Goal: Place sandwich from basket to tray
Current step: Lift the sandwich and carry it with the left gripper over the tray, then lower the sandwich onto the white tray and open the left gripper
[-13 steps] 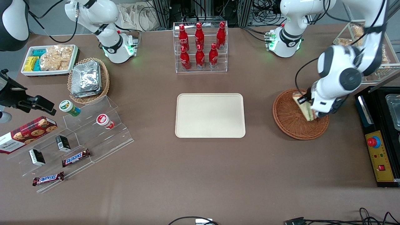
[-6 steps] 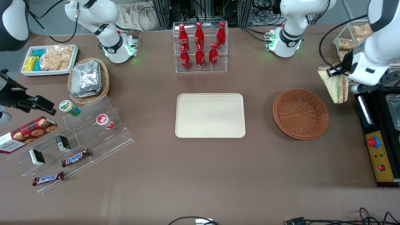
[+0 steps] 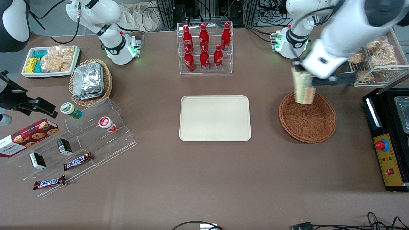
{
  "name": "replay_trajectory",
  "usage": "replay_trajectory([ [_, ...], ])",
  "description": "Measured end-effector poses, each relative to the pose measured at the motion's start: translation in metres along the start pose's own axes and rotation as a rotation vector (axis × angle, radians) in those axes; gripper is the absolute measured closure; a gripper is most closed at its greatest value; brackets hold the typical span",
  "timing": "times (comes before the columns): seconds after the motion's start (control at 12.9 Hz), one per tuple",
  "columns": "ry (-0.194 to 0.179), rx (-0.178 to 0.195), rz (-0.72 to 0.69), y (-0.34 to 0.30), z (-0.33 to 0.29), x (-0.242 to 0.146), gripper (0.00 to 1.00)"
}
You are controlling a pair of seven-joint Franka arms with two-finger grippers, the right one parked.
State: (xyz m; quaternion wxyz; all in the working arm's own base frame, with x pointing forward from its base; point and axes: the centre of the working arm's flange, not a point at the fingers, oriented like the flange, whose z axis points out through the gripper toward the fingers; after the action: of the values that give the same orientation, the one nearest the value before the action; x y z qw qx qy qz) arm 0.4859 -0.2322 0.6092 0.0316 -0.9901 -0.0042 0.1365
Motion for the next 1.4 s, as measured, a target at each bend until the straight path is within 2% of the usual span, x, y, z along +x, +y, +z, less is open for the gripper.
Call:
replay_trajectory([
  [0.23, -0.027, 0.009, 0.08, 0.093, 0.029, -0.005, 0.8],
  [0.39, -0.039, 0.021, 0.104, 0.132, 0.052, -0.005, 0.8],
  [0.78, -0.051, 0.022, 0.05, 0.155, 0.098, 0.014, 0.8],
  [1.16, -0.037, -0.019, -0.077, 0.172, 0.214, 0.05, 0.8],
  [1.4, -0.028, -0.042, -0.105, 0.174, 0.281, 0.065, 0.8],
])
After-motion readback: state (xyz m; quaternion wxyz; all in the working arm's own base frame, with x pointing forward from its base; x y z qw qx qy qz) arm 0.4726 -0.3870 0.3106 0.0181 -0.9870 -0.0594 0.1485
